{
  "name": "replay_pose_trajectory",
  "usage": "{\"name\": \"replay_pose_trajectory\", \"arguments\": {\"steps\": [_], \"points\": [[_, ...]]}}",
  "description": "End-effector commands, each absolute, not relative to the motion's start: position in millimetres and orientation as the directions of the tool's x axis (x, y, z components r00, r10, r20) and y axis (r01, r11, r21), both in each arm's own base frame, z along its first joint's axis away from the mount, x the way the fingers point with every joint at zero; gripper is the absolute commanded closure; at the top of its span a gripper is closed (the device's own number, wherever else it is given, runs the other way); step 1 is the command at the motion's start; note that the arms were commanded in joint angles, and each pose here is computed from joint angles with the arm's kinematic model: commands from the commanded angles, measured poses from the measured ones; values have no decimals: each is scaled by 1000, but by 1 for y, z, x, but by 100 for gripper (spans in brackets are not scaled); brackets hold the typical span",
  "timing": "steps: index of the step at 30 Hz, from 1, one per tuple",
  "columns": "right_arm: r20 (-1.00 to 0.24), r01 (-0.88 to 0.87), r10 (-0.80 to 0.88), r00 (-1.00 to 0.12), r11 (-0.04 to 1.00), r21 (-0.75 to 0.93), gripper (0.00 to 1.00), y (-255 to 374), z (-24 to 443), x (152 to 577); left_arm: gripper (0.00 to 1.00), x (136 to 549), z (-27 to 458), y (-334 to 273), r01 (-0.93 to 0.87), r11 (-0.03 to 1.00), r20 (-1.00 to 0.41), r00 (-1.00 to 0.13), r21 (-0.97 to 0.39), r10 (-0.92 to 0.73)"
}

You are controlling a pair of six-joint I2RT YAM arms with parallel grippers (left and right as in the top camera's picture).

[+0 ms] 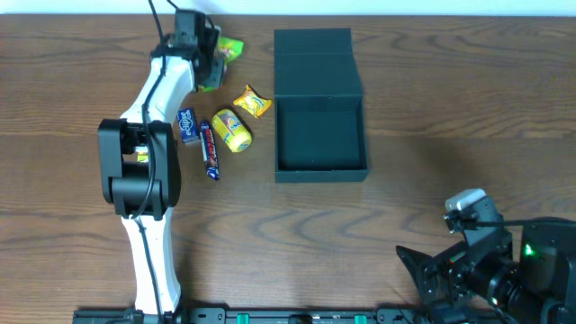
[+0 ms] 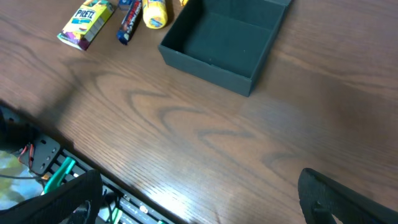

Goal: Pack container
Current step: 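Grasp the Haribo Worms gummy bag with the left gripper, then carry the Haribo bag into the black box and release it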

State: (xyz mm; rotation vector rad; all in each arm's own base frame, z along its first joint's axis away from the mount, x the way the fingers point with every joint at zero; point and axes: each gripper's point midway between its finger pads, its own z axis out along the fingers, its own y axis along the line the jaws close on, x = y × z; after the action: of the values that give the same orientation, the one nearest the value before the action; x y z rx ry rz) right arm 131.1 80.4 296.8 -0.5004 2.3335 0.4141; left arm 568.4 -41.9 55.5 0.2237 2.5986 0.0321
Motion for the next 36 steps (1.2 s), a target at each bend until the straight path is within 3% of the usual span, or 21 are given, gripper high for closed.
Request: {"name": "replay_pose_trajectory", "arguments": {"steps": [1,6,13,19,25,36], "points": [[-698,-445,-219,-681,882,157,1,79,299,132,95,587,105,-39,45,998,-587,-808,35,57],[-700,-443,-220,-680,884,152,1,78,299,133,94,576,146,-48,-16,1000,-597,-802,-7,-17],[-711,-441,-217,-669,886,145,1,78,301,136,94,527,180,-106,-97,987,-529,-835,-125,-149],[-711,-441,-217,-668,886,144,1,78,301,136,94,478,173,-178,-87,987,-432,-891,-139,-139],[-711,-441,-217,-669,886,145,1,78,301,136,94,451,174,-226,-99,993,-475,-872,-62,-117],[-719,-442,-215,-661,886,142,1,78,303,138,94,389,142,-282,-29,1000,-398,-917,-13,-31]]}}
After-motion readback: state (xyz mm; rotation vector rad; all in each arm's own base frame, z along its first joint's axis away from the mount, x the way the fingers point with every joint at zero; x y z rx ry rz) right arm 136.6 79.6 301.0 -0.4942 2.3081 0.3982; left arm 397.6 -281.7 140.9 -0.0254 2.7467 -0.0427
